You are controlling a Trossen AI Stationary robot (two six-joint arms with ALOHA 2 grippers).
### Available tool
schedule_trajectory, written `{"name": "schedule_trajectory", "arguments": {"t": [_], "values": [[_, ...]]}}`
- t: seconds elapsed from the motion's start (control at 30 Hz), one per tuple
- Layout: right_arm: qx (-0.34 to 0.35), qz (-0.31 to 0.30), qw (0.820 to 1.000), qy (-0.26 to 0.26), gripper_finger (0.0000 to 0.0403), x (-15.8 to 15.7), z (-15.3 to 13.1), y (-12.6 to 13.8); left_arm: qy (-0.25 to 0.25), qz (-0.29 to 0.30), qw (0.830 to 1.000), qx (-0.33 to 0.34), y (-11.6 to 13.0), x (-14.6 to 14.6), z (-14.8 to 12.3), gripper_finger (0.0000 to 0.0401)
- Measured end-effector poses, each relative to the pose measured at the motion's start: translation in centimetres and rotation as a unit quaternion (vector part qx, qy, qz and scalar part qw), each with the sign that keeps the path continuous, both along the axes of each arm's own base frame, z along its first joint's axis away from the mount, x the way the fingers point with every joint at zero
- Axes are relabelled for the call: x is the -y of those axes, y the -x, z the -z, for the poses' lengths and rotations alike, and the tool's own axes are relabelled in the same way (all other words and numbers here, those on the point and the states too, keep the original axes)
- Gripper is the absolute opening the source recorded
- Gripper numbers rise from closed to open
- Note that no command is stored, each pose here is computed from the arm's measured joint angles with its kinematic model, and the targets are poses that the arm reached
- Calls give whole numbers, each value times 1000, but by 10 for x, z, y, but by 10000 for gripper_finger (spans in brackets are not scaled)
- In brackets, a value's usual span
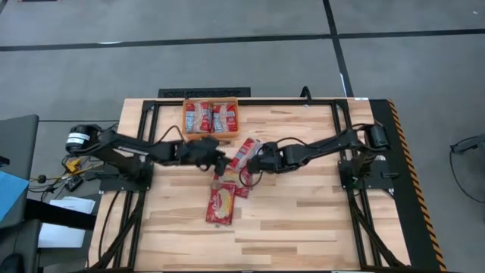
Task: Sort popcorn bags into baskets
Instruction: Put the popcorn bag into the orange bin
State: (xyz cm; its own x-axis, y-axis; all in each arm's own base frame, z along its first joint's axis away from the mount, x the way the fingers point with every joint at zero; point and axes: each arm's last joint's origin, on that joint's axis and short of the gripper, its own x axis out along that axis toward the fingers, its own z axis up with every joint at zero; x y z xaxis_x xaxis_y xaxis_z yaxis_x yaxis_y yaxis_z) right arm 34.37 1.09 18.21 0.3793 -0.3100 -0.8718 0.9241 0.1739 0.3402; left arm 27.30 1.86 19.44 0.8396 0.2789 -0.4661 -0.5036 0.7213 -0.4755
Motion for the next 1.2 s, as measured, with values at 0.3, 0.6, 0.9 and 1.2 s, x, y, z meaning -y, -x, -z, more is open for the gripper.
{"name": "schedule_trajectory", "arguments": {"t": [0.3, 0.6, 0.9, 1.2], "values": [[48, 45, 998, -23, 275, 19, 21, 3, 37, 30, 998, -29, -16, -30, 37, 204], [54, 57, 997, -17, 275, 33, 19, 2, 52, 29, 996, -68, -28, -32, 75, 141], [65, 83, 994, -29, 275, 35, 20, 2, 66, 27, 993, -96, -28, -32, 90, 85], [82, 108, 990, -49, 274, 38, 53, -15, 74, 27, 991, -110, -26, -33, 92, 69]]}}
